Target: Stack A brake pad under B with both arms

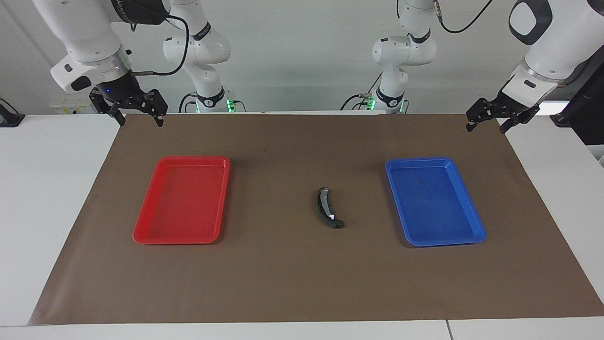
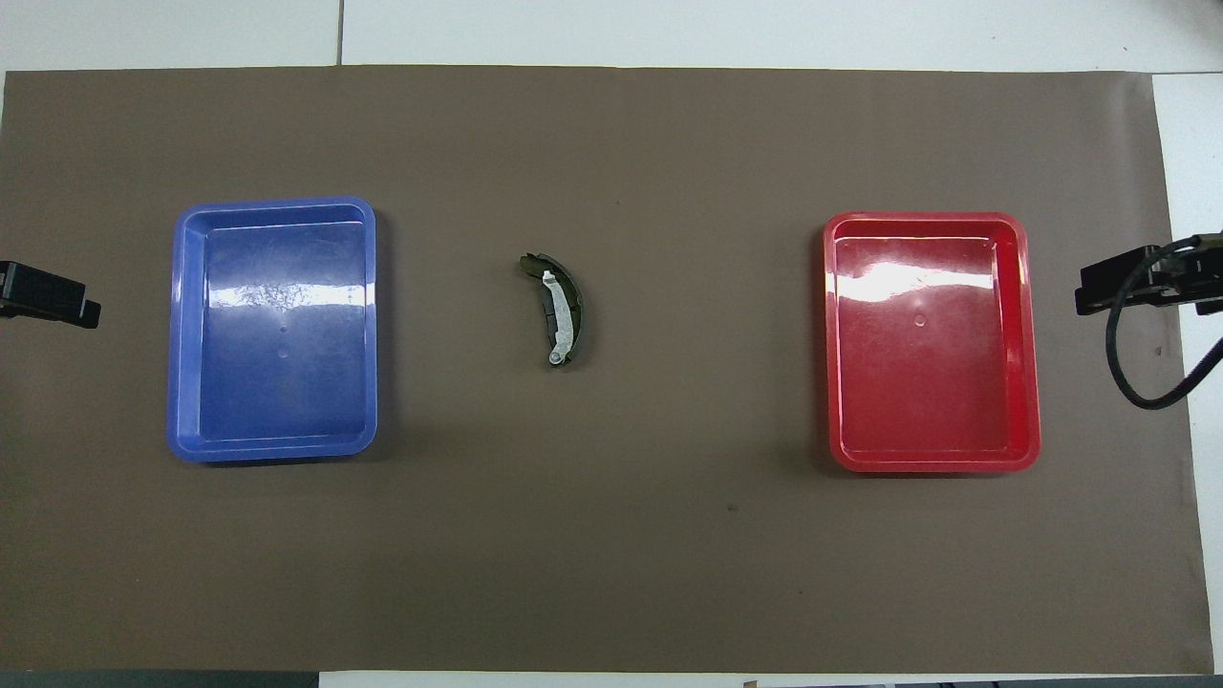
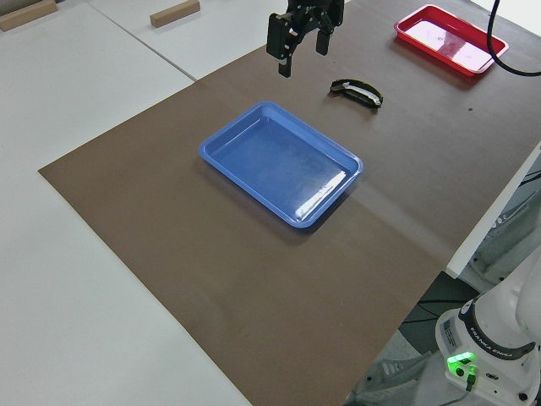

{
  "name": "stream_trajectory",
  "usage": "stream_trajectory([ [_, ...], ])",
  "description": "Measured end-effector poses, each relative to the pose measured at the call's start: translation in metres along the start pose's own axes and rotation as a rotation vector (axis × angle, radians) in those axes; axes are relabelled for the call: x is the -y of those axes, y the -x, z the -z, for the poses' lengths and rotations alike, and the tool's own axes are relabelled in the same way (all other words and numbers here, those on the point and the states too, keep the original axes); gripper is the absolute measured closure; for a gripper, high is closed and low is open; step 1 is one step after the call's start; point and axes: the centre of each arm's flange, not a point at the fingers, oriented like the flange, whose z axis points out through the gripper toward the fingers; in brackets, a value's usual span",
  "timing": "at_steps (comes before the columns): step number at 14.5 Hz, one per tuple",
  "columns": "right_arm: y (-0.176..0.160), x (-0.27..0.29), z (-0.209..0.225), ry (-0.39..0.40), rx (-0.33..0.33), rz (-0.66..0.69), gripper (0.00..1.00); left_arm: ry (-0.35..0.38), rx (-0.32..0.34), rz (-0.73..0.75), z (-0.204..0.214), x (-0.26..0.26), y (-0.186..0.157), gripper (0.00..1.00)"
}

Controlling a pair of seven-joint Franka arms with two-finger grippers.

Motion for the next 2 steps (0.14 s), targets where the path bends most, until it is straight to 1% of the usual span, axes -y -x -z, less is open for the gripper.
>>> stream_trajectory([
  [2,-0.0001,-0.0002,0.0000,0.002,-0.001,0.000,0.00,0.000,0.000,0.000,0.0000,0.0000,0.0000,0.00],
])
